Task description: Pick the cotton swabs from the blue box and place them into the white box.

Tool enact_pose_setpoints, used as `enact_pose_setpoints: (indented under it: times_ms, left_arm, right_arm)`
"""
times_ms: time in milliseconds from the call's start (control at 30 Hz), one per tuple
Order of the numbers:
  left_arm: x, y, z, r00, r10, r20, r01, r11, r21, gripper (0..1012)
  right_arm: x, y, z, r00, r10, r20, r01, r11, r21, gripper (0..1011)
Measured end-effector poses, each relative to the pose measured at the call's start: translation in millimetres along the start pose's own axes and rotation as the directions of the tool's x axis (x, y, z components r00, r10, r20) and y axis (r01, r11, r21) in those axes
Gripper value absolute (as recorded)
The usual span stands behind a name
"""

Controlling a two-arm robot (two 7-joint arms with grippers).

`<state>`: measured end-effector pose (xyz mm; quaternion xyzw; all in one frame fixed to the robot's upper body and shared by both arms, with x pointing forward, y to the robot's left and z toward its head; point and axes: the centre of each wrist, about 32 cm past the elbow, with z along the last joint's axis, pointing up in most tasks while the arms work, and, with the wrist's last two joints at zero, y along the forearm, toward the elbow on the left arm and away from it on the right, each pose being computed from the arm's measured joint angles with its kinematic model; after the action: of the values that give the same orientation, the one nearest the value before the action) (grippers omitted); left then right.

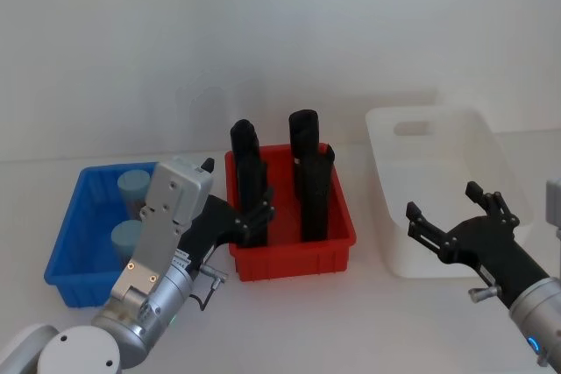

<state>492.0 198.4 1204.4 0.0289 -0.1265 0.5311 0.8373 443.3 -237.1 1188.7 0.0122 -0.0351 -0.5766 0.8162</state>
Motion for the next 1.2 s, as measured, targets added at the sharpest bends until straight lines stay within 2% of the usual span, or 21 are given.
enact_pose_setpoints:
  times_ms: [900, 1200]
  left_arm:
    - [-0.1, -0.3, 0.3, 1.0, 0.001, 0.001, -0.001, 1.0, 0.0, 1004]
    - [1.2, -1.1, 0.6, 0.9991, 0.037, 0.021, -0.037, 0.9992, 0.016, 1004]
  right_arm:
    - [0.0, 0.0, 0.0, 1.0, 0.0, 0.0, 0.0, 1.0, 0.0, 1001]
    - [0.0, 0.0, 0.0, 1.0, 0.0, 0.0, 0.0, 1.0, 0.0, 1001]
